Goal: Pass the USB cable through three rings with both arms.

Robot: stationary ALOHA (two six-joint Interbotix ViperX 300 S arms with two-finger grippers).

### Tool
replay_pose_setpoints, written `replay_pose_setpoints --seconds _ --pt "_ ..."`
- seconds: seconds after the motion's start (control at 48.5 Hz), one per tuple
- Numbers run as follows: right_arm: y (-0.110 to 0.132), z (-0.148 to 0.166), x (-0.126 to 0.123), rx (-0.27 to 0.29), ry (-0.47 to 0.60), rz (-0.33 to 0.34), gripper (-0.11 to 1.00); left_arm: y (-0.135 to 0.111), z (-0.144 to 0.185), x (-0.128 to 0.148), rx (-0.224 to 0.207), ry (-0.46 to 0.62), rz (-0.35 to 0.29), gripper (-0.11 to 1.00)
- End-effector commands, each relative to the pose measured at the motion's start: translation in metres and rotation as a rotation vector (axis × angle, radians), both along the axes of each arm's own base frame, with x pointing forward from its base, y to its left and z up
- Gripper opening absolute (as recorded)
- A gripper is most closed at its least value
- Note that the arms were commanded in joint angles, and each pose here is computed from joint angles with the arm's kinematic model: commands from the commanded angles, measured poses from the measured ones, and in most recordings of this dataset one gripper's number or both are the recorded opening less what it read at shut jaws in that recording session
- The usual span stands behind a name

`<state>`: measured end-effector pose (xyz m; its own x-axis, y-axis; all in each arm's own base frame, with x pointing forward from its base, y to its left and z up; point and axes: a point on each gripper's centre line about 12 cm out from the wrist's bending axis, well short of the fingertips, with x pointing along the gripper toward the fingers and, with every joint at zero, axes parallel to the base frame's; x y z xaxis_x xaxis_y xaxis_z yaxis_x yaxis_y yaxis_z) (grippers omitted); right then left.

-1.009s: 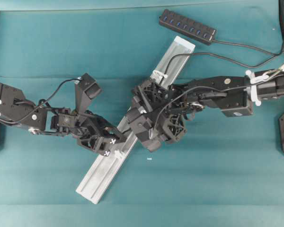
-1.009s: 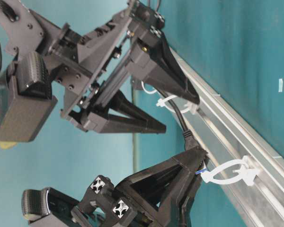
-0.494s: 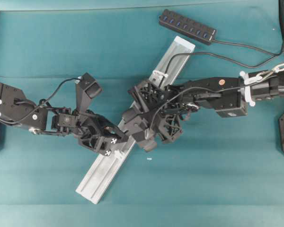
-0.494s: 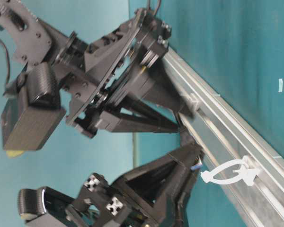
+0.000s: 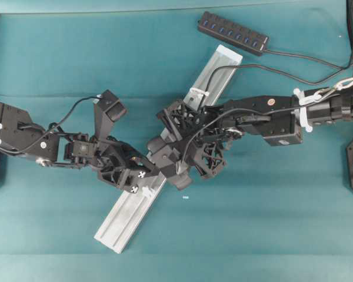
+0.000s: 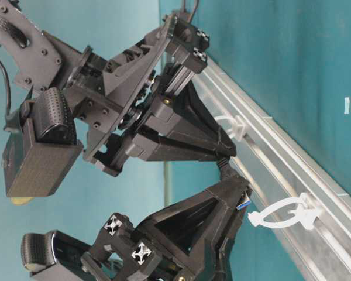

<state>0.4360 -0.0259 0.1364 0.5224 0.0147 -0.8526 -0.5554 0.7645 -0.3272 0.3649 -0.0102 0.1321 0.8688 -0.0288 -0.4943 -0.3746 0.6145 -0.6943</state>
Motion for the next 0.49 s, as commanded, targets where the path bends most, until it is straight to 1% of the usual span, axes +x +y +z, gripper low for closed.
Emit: replay_pose_setpoints --seconds 0.0,0.062,0.124,0.185,0.227,0.309,0.371,0.412,0.433,0.474 --pt "-0.001 0.006 0.004 -0.006 -0.021 -0.001 0.07 0.0 0.014 0.006 0.003 -0.048 -0.002 0.1" --pt "-0.001 0.006 0.004 -0.012 -0.02 0.004 0.07 0.001 0.013 0.006 0.001 -0.046 0.001 0.13" --pt "-0.002 0.006 0.004 -0.022 -0.015 0.012 0.07 0.001 0.015 0.006 -0.001 -0.049 0.001 0.22" --pt "-0.001 0.006 0.004 -0.03 -0.013 0.02 0.07 0.001 0.015 0.006 0.001 -0.051 0.002 0.38" --pt "-0.002 0.006 0.004 -0.035 -0.011 0.023 0.07 0.003 0.014 0.006 0.001 -0.048 0.005 0.52" --pt "-0.003 0.006 0.005 -0.044 -0.012 0.028 0.07 0.004 0.015 0.005 0.001 -0.049 0.008 0.76" --pt "-0.003 0.006 0.006 -0.054 -0.011 0.038 0.07 0.004 0.021 0.006 0.004 -0.06 0.009 0.9" --pt "-0.003 0.007 0.007 -0.063 -0.012 0.044 0.07 0.004 0.025 0.005 0.005 -0.069 0.008 0.96" --pt "-0.004 0.007 0.007 -0.069 -0.01 0.048 0.07 0.005 0.027 0.004 0.006 -0.068 0.009 0.98" --pt "-0.004 0.006 0.006 -0.081 -0.002 0.057 0.07 0.005 0.03 0.001 0.007 -0.066 0.009 0.97"
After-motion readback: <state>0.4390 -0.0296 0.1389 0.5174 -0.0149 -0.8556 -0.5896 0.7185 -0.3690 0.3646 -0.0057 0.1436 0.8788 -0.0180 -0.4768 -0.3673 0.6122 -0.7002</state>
